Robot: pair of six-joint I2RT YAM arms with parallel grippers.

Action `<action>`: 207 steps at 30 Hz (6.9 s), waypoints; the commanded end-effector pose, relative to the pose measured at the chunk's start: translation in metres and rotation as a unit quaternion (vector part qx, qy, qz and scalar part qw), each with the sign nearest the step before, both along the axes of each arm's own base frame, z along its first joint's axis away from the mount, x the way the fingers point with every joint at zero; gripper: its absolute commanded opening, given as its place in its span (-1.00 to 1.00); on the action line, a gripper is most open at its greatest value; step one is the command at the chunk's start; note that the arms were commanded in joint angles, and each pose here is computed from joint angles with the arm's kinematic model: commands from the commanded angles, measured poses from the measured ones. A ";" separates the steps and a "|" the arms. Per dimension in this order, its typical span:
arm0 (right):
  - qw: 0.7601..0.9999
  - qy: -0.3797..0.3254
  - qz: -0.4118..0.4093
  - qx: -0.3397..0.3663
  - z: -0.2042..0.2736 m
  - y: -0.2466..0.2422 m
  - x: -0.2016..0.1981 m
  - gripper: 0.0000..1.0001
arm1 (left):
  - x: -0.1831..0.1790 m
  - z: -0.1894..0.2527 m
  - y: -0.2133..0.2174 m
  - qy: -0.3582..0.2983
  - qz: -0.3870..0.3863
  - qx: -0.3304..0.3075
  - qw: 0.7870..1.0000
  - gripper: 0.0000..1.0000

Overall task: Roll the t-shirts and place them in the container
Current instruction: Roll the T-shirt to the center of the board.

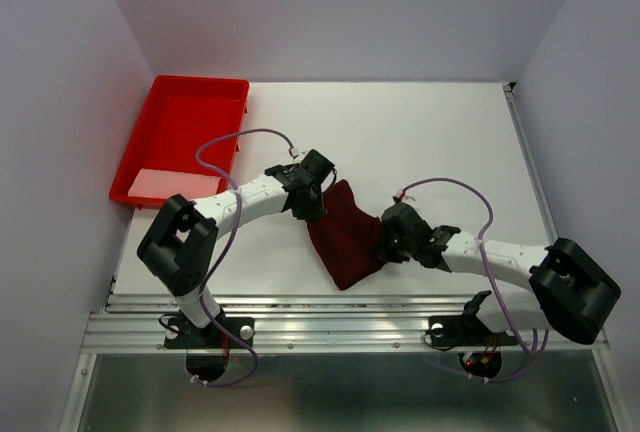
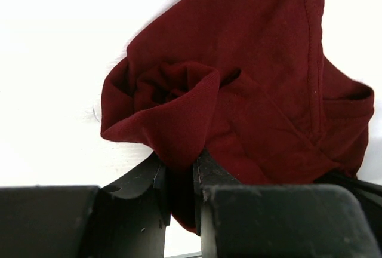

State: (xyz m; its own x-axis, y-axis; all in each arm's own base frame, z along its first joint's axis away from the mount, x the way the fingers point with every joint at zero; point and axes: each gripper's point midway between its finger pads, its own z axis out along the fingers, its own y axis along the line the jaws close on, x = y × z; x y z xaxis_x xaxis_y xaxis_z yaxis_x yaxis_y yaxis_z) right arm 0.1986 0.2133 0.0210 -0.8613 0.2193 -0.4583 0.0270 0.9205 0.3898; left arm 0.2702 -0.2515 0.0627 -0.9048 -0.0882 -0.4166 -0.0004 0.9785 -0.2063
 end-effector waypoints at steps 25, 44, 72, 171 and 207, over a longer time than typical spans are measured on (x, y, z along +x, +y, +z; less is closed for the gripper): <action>0.995 -0.007 -0.065 -0.081 -0.012 -0.044 0.049 -0.78 | 0.009 0.013 -0.020 -0.025 -0.085 -0.012 0.996 -1.00; 0.991 -0.069 0.092 0.070 0.096 0.010 0.030 0.67 | 0.030 0.012 -0.026 -0.036 -0.086 -0.017 0.996 -1.00; 0.960 -0.010 0.247 0.131 0.067 0.072 -0.020 -0.37 | 0.032 0.005 -0.025 -0.028 -0.075 -0.018 0.997 -1.00; 0.989 0.016 0.074 0.124 0.002 0.056 -0.039 -0.99 | 0.061 0.098 -0.031 -0.117 -0.020 -0.017 0.993 0.70; 0.992 0.035 0.060 0.105 -0.014 0.039 -0.050 -0.99 | 0.060 0.002 -0.057 -0.073 -0.056 -0.071 0.993 -1.00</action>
